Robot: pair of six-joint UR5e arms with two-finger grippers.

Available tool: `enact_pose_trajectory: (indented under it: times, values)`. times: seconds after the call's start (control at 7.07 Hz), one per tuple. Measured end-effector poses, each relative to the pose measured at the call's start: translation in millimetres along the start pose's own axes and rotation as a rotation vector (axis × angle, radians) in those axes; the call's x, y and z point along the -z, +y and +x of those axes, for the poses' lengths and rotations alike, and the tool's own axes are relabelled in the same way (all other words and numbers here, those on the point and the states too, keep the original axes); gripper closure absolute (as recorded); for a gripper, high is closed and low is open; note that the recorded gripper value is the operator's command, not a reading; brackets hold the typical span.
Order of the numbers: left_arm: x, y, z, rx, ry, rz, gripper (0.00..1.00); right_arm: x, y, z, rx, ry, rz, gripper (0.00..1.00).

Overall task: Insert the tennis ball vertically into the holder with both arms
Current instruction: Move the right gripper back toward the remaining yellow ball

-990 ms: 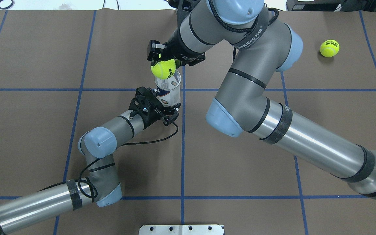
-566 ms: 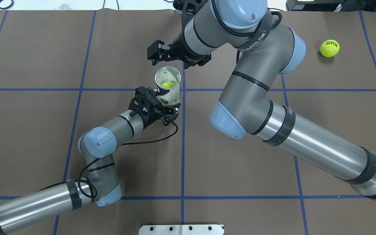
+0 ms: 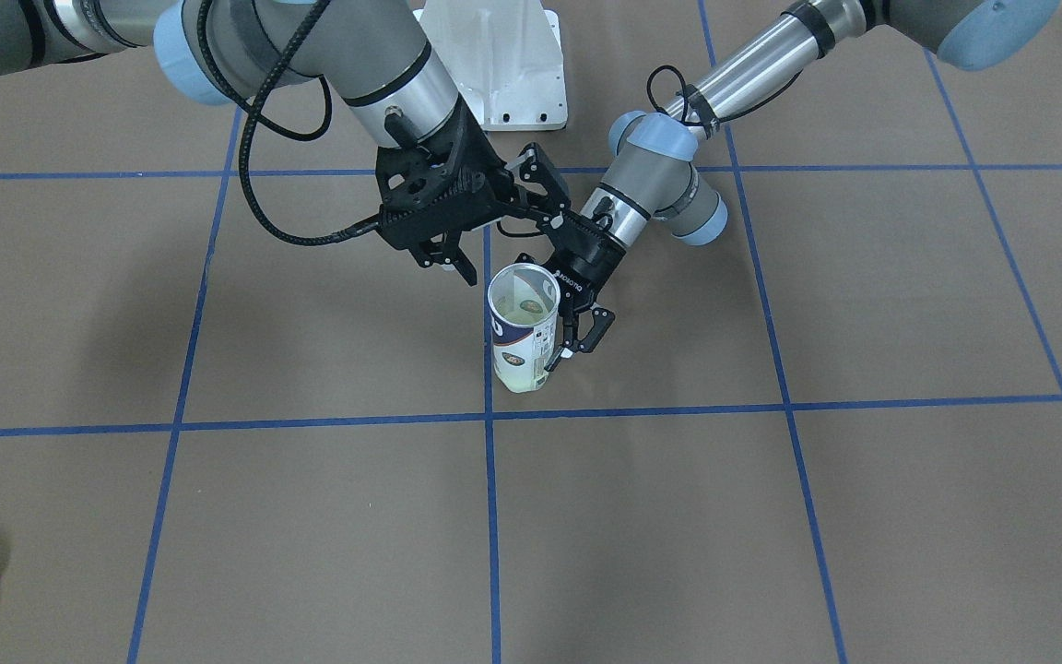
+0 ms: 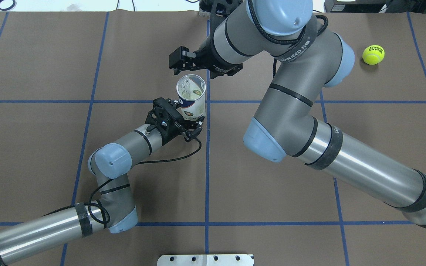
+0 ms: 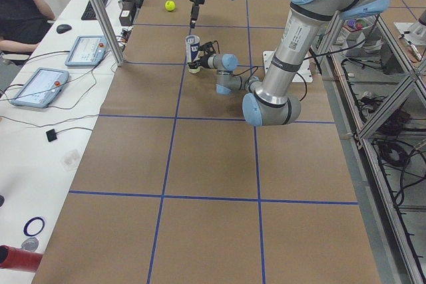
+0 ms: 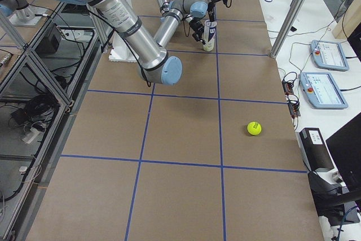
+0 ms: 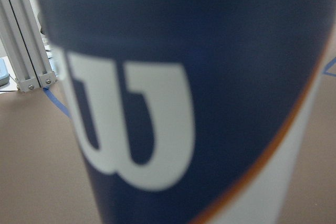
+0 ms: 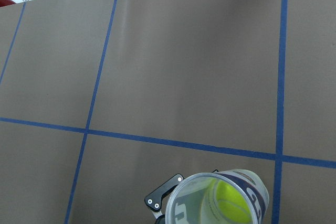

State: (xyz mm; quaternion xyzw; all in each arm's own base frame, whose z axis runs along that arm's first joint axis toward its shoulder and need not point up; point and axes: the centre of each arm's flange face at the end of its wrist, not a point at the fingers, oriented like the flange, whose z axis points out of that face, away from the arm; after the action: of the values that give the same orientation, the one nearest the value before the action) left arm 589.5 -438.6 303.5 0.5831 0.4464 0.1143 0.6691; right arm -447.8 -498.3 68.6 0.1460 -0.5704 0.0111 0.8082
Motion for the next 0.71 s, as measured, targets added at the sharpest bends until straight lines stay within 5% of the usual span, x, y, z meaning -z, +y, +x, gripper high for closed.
enact_pose_trajectory:
  times: [0.42, 0.57, 0.71]
  values:
    - [0, 0, 0, -0.001, -0.001, -0.001, 0.20, 3, 2, 5, 0.000, -0.001, 0.002, 0.01]
    - [0, 0, 0, -0.001, -0.001, -0.001, 0.17, 5, -2, 10, -0.003, 0.006, 0.007, 0.01]
    - [0, 0, 0, -0.001, -0.001, -0.001, 0.02, 9, -13, 26, -0.010, 0.025, 0.022, 0.01]
